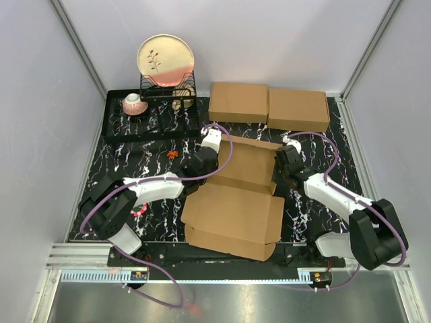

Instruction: Fold the paper box

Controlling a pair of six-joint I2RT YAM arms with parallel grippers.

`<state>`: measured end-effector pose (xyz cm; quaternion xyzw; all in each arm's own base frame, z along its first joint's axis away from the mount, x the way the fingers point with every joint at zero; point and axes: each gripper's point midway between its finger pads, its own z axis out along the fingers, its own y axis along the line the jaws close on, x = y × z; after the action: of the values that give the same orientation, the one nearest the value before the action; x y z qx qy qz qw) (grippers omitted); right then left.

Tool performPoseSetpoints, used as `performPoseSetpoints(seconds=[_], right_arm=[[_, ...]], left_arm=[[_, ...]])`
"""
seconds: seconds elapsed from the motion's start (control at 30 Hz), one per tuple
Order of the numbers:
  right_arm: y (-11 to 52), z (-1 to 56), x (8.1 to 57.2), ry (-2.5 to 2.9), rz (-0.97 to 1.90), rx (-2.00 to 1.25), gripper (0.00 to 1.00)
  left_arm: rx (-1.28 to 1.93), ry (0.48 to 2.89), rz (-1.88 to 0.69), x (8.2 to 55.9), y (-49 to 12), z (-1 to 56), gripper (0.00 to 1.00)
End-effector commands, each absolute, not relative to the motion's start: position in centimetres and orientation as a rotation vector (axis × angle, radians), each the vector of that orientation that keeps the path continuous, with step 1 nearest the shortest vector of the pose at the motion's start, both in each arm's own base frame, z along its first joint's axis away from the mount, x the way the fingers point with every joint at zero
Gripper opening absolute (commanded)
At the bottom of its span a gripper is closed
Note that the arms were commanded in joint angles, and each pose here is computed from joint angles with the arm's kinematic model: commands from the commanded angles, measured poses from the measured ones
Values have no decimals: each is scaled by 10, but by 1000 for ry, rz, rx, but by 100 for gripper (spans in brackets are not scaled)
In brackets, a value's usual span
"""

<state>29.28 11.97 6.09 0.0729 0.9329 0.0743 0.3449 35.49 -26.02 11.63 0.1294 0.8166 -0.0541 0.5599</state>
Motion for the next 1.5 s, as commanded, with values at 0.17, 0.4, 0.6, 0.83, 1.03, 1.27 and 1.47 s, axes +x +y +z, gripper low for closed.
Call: performPoseSetpoints(seconds=[0.17, 0.4, 0.6, 0.83, 1.03, 1.27, 1.47], right_arm=[[116, 64, 304, 2417, 121, 248, 6], [103, 59, 306, 2436, 1, 301, 0], [109, 65, 306, 2411, 59, 297, 14], [113, 88, 313, 2337, 122, 323, 49], [114, 102, 321, 2288, 132, 323, 47], [116, 88, 322, 2335, 108, 298, 0], [112, 92, 321, 2345, 79, 287, 0]], left_arm=[[274, 1872, -177, 354, -264, 144, 0], [269, 1861, -193, 353, -265, 148, 0], [269, 1861, -190, 353, -264, 148, 0], [275, 1868, -177, 353, -263, 146, 0], [273, 1872, -177, 353, -264, 145, 0], [283, 1881, -187, 351, -265, 143, 0], [328, 1900, -216, 346, -271, 143, 0]])
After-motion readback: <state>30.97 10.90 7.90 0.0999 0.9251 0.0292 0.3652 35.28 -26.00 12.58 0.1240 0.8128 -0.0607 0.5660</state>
